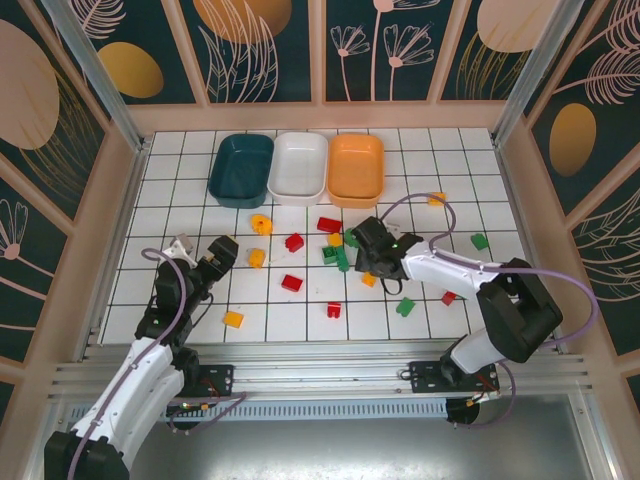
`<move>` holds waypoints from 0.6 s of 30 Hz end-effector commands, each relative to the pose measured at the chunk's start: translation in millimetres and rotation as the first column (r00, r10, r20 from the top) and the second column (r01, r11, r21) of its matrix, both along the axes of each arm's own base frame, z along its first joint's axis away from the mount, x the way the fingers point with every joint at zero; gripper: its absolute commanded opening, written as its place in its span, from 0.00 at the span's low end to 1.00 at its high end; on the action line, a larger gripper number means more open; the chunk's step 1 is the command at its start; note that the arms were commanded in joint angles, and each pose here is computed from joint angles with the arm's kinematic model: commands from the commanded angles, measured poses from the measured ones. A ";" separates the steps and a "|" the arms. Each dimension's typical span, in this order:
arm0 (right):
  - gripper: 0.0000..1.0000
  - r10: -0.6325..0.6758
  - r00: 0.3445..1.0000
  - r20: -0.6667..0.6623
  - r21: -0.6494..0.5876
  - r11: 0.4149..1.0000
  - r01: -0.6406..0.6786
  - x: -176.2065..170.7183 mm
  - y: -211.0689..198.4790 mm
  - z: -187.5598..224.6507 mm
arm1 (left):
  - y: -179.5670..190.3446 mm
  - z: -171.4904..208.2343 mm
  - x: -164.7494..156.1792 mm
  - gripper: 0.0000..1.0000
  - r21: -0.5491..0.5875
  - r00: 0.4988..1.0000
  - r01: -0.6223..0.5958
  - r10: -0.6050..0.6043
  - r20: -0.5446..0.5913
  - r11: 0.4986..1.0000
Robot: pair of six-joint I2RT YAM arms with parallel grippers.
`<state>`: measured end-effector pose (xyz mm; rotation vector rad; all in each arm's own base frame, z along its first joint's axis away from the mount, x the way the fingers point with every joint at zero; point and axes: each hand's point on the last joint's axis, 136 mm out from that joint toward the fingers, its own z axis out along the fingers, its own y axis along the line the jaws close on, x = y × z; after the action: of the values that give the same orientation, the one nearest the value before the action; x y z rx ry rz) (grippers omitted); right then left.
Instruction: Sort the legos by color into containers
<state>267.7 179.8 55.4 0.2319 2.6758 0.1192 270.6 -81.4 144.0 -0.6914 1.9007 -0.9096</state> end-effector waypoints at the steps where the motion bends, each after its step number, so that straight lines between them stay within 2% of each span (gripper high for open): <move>1: 0.64 -0.111 0.994 -0.024 -0.009 0.994 0.111 -8.4 -6.1 -12.2 | -8.5 0.7 -3.1 0.98 -0.018 0.998 0.050 -0.051 -0.021 0.999; 7: 0.62 -0.144 0.988 -0.047 -0.039 0.989 0.142 -13.7 -4.6 -26.9 | -9.4 -4.4 -7.1 0.99 -0.003 0.997 0.065 -0.066 -0.043 0.998; 11: 0.58 -0.134 0.990 -0.052 -0.010 0.991 0.134 -14.3 -0.8 -35.4 | -8.8 0.4 -6.7 0.99 0.017 0.997 0.069 -0.068 -0.048 0.997; 18: 0.24 -0.101 0.995 0.003 -0.022 0.995 0.101 2.0 1.1 -25.4 | -1.9 9.7 -8.5 0.98 0.084 0.996 0.058 -0.052 -0.072 0.995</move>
<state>257.6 183.9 24.0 0.3637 2.7121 0.0822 264.0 -87.3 148.8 -0.6542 2.0004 -0.8897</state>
